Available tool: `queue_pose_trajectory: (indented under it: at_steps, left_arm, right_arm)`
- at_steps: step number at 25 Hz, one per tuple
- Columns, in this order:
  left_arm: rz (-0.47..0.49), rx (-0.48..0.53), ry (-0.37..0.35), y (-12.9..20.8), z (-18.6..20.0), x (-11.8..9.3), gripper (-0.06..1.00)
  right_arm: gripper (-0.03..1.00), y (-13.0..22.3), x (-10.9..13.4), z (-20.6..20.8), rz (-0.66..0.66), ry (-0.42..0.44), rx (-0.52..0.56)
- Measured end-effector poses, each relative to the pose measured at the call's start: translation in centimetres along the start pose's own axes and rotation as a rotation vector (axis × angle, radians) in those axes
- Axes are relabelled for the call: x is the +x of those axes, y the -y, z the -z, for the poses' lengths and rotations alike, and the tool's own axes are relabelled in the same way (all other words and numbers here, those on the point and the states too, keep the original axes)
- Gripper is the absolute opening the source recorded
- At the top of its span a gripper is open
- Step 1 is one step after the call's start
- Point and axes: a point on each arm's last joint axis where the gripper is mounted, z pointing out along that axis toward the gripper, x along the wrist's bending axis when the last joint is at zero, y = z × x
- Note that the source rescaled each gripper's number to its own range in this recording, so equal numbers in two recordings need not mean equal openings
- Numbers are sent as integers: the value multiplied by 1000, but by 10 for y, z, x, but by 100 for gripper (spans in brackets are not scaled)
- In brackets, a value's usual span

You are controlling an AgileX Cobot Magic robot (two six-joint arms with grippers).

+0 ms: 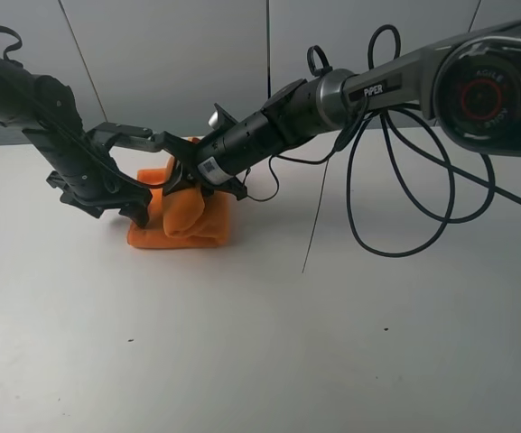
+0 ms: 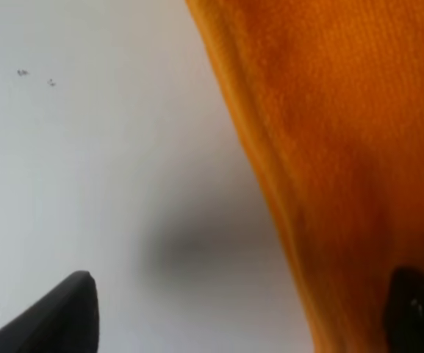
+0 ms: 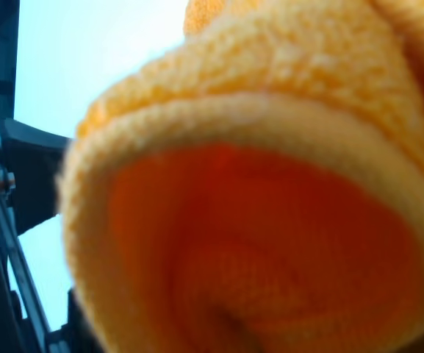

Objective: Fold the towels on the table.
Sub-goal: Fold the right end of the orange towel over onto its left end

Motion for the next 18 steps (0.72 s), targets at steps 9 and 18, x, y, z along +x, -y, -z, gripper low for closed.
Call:
queue_pose_trajectory:
  at_steps: [9, 18]
  left_arm:
    - [-5, -20, -12, -2, 16, 1, 100]
    - [0, 37, -37, 4, 23, 4, 100]
  right_arm:
    - [8, 0, 0, 0, 0, 1, -2]
    - [8, 0, 0, 0, 0, 1, -2]
